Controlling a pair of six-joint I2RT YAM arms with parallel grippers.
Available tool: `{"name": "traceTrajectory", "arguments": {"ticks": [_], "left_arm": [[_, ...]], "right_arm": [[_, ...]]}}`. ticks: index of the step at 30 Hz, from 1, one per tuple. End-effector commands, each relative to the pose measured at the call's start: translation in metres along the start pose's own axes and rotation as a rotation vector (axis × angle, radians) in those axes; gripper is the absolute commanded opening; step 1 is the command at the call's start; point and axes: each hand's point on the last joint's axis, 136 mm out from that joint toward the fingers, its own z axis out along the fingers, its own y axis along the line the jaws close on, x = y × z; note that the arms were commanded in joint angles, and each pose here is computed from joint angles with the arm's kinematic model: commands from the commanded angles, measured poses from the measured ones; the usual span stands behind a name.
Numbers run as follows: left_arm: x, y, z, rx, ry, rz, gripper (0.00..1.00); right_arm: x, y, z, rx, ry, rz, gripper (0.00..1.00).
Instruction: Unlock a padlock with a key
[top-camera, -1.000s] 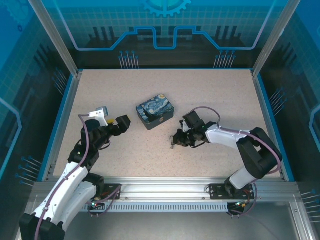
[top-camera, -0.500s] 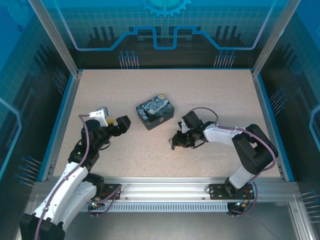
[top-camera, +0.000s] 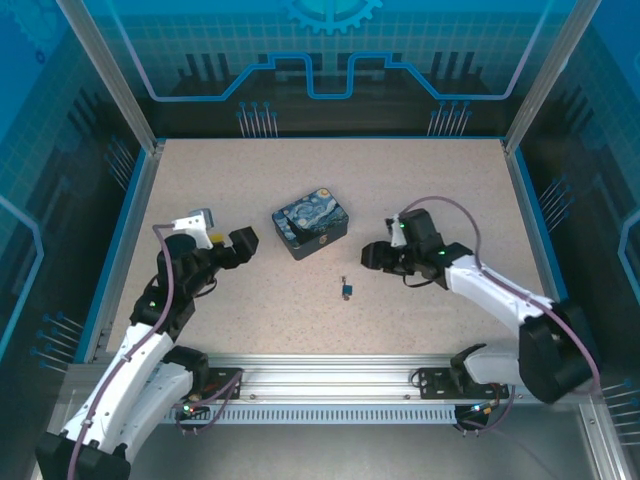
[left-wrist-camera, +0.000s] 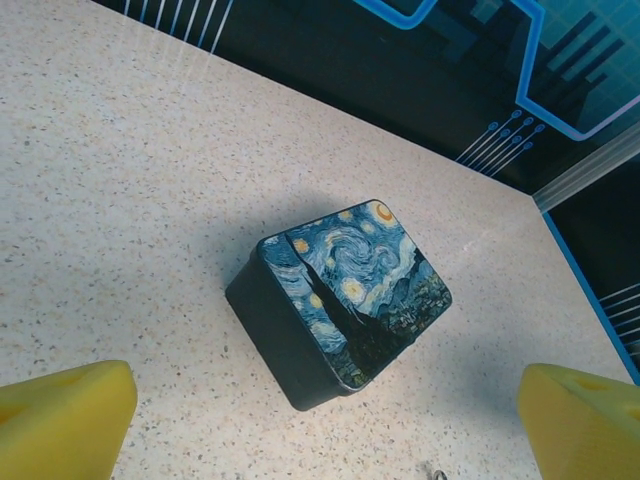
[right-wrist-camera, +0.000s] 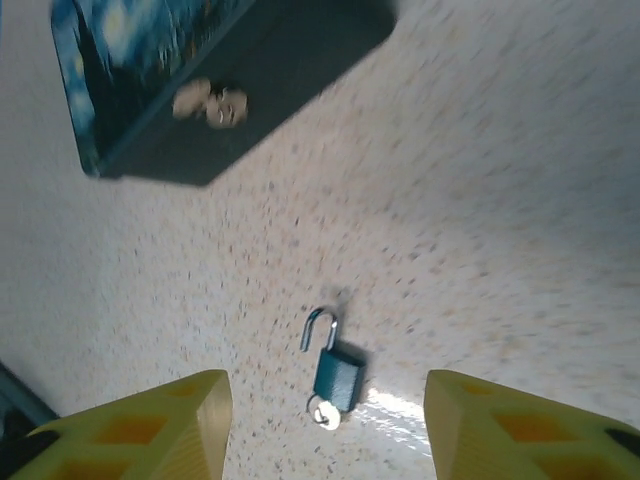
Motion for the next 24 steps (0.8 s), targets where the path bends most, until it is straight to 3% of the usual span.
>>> {"name": "traceTrajectory", "arguments": {"ticks": [1,7,11,19,24], "left_arm": [[-0.014,0.007,-0.006,-0.058,-0.045,0.016,0.99],[-0.021,0.016,-0.008,-0.112,-0.078,0.016,0.99],[-0.022,0.02,-0.008,-0.137,-0.087,0.024,0.99],[-0.019,0.038,-0.008,-0.223,-0.088,0.044,0.99],[-0.024,0.066,-0.009,-0.39,-0.112,0.113,0.99]], "right_arm": [[-0.007,-0.032,-0.022,0.133,-0.073,-0.008,0.59],[-0.036,-0.048,-0.07,0.289,-0.23,-0.099,0.78],[-0.052,-0.063,-0.1,0.421,-0.354,-0.128,1.0],[-0.081,-0.083,-0.143,0.616,-0.607,-0.246,1.0],[-0.088,-0.115,-0.118,0.76,-0.595,-0.445,1.0]]}}
